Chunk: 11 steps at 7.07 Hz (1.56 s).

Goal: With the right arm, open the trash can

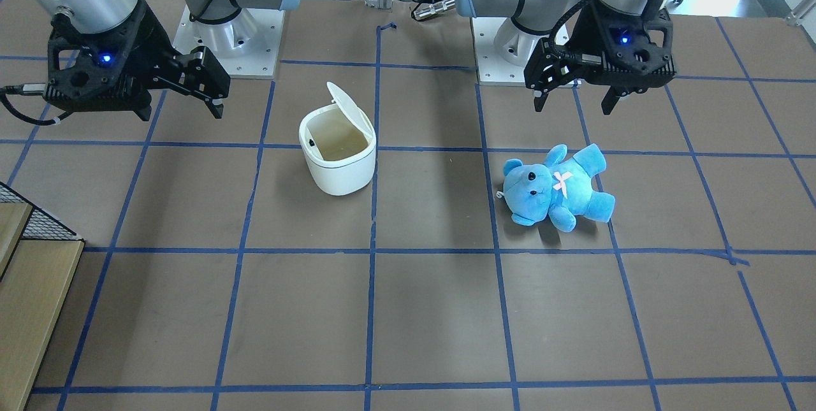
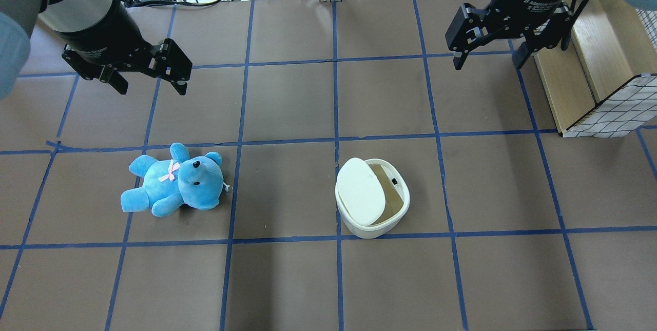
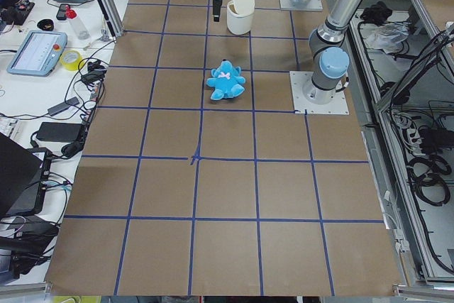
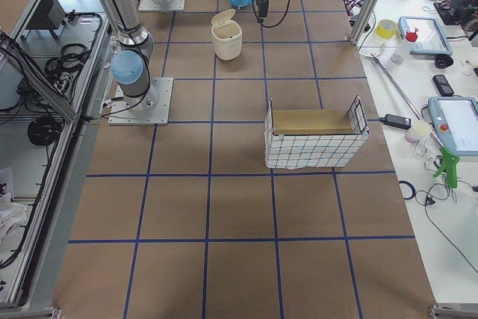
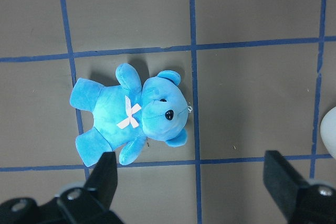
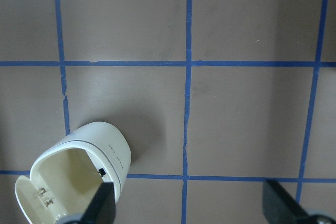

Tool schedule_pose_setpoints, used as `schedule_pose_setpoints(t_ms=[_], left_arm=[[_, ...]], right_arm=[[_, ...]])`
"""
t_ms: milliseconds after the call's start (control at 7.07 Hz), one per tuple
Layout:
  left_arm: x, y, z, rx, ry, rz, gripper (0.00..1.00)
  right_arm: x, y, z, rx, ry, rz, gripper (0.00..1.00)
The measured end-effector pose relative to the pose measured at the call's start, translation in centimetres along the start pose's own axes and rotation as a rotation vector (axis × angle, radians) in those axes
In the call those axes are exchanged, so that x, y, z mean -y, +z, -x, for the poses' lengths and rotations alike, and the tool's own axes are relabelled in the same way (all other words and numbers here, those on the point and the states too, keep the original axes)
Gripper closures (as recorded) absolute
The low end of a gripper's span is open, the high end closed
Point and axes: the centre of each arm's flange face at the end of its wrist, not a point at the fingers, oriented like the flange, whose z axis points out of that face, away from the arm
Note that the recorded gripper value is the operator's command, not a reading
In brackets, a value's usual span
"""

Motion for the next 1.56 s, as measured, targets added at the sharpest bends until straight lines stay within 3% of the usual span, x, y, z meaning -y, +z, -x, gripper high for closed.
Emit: schedule_pose_setpoints(t_ms=[424, 990, 1556], left_arm=[[0.0, 0.0, 0.0, 0.0, 0.0, 0.0, 0.0], [0.0, 0.0, 0.0, 0.0, 0.001, 0.0, 0.0], [0.0, 0.0, 0.0, 0.0, 0.0, 0.0, 0.0]], right_arm=[[-0.07, -0.11, -0.46, -0.047, 0.015, 0.001, 0.0], [-0.27, 0.18, -0.3, -0.029, 0.016, 0.021, 0.0], [-0.69, -0.44, -0.49, -0.039, 0.021, 0.01, 0.0]])
